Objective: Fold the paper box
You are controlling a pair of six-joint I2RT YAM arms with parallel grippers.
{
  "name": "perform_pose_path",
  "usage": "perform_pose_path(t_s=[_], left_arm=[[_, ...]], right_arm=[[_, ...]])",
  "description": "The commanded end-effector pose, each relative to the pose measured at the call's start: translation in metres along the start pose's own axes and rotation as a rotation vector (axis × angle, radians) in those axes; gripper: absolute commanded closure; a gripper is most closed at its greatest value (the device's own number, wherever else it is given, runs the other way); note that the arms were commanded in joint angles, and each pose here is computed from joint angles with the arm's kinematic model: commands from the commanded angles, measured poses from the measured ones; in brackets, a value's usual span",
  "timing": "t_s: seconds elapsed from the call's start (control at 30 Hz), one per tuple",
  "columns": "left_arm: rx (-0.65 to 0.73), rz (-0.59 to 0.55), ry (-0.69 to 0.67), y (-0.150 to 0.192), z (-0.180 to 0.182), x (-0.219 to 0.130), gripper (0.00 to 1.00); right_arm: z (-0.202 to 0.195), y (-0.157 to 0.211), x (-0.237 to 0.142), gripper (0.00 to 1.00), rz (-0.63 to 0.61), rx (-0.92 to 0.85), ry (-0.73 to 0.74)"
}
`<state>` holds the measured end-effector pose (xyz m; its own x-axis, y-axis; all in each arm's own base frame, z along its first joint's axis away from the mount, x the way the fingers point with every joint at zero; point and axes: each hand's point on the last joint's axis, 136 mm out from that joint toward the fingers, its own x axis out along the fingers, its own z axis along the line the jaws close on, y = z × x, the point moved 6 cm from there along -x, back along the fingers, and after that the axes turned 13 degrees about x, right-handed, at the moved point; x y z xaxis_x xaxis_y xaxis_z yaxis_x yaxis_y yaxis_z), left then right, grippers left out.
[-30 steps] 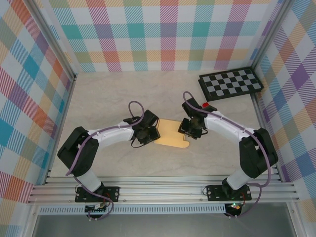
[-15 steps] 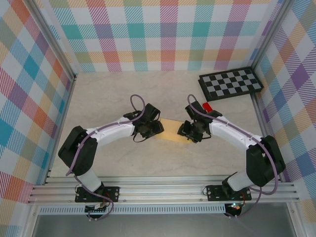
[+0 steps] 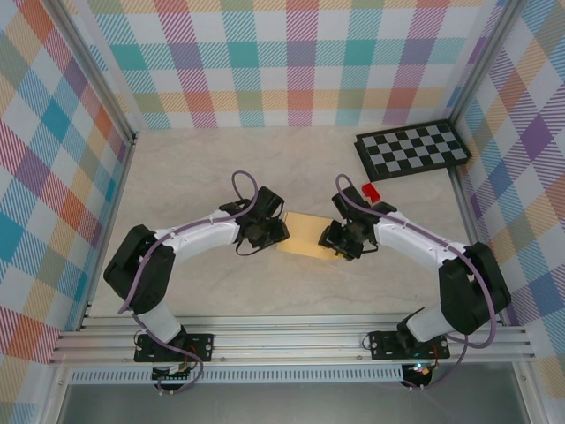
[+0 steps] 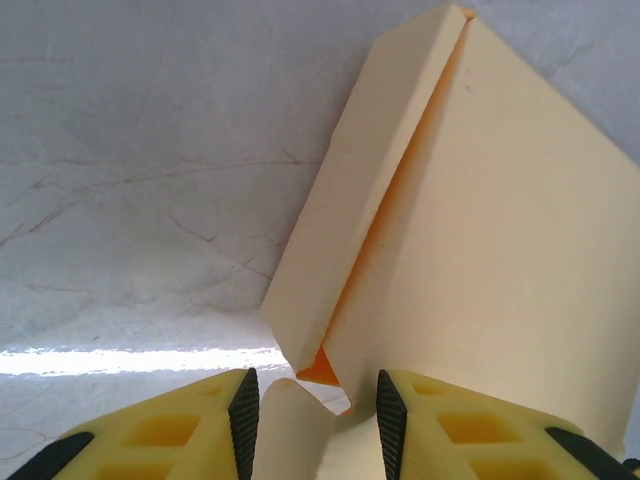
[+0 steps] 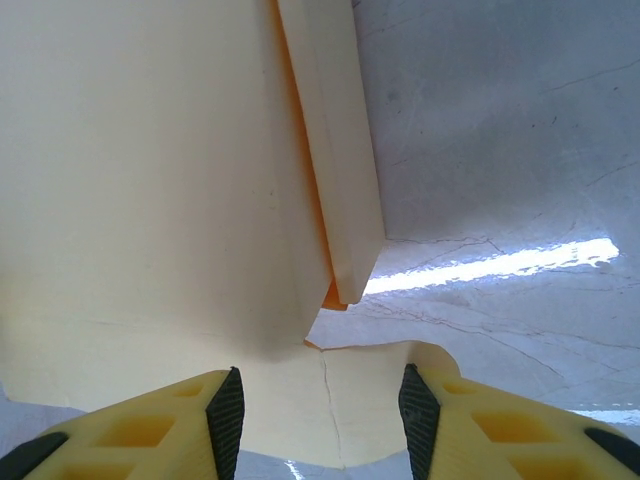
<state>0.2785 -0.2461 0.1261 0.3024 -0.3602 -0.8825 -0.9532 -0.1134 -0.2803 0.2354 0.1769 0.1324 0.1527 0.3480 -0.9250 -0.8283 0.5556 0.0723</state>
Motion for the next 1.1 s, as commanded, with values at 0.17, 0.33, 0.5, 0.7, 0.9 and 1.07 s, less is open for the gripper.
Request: perform_pose_path(t_s=[0.17, 0.33, 0.5, 0.7, 0.9, 1.07], left_arm=[[-0.044, 0.021, 0.023, 0.008, -0.003, 0.009, 0.64], [-0.049, 0.029, 0.016, 0.015, -0.005, 0.015, 0.65], [-0.063, 0.046, 0.008, 0.022, -0.003, 0.024, 0.66], [-0.071, 0.045, 0.015, 0.024, -0.004, 0.024, 0.68], [-0.071, 0.037, 0.012, 0.023, -0.004, 0.023, 0.71], [-0.070, 0.045, -0.001, 0.026, -0.001, 0.026, 0.75]], right_arm=[[0.001, 0.003, 0.016, 0.52, 0.038, 0.031, -0.036], [-0.001, 0.005, 0.027, 0.53, 0.070, 0.057, -0.043], [0.000, 0.010, 0.034, 0.54, 0.122, 0.100, -0.082], [0.004, 0.012, 0.030, 0.63, 0.138, 0.134, -0.121], [0.002, 0.010, 0.017, 0.74, 0.082, 0.118, -0.115], [-0.006, 0.004, 0.011, 0.72, 0.020, 0.063, -0.015]])
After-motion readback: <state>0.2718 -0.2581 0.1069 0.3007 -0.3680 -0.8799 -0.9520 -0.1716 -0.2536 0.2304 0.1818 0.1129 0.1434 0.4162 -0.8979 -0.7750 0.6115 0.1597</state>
